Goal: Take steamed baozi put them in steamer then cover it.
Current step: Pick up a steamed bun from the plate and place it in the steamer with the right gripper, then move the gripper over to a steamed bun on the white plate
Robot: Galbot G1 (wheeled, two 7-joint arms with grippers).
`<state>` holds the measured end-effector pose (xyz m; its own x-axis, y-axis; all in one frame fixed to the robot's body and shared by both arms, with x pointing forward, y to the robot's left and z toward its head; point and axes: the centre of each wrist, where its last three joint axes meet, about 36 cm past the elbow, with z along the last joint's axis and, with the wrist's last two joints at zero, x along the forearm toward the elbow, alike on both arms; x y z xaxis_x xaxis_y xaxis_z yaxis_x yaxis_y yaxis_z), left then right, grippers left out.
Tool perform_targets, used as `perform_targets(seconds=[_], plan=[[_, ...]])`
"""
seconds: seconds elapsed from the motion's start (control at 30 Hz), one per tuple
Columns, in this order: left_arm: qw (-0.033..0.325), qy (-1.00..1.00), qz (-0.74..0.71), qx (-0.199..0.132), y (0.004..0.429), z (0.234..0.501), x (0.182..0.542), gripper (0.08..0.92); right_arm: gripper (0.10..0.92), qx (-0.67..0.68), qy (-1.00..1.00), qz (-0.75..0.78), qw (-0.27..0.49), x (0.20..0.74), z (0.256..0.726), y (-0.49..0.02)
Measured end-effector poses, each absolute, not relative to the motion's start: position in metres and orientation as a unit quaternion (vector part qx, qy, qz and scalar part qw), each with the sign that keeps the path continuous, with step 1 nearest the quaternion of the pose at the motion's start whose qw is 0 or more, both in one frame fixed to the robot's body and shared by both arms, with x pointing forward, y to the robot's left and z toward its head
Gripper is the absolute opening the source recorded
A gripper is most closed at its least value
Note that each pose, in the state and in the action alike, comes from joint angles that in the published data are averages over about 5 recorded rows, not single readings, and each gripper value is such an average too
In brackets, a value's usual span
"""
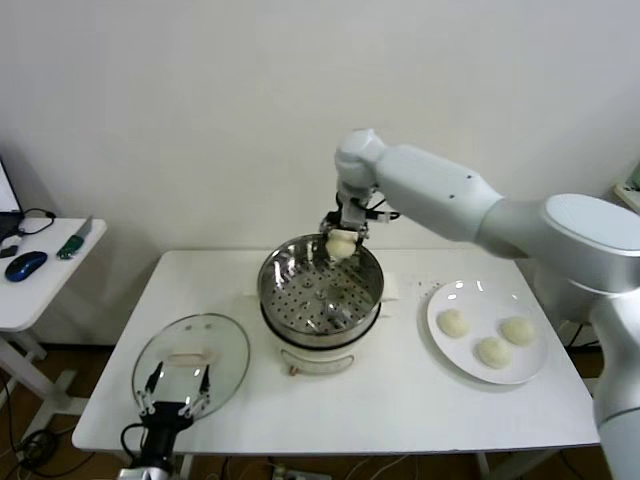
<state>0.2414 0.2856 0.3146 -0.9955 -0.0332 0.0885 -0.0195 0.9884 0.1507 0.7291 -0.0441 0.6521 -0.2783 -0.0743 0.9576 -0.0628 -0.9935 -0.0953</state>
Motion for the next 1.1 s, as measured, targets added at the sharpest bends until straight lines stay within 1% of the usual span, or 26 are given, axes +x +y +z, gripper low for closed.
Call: perform_targets(seconds=[0.27,0.5,0.63,0.8,1.1], plan=[[0.048,-0.996,-0.077,0.015,0.29,0.315,0.238,0.823,0.721,-0.603,0.018,-0.797,0.022,0.726,0.618,-0.008],[0.051,-0.996,-0.076,0.015,0.291,0.314,0.236,0.823,0.723,-0.607,0.007,-0.795,0.014,0.728,0.591,0.0],[0.052,-0.996,-0.076,0.015,0.29,0.313,0.235,0.823,0.748,-0.608,0.007,-0.794,0.011,0.728,0.581,0.004],[0.053,-0.996,-0.076,0.014,0.289,0.312,0.235,0.823,0.811,-0.607,0.007,-0.795,0.012,0.728,0.579,0.009],[0.053,-0.996,-0.077,0.013,0.289,0.314,0.233,0.823,0.823,-0.605,0.008,-0.796,0.011,0.729,0.597,0.0]])
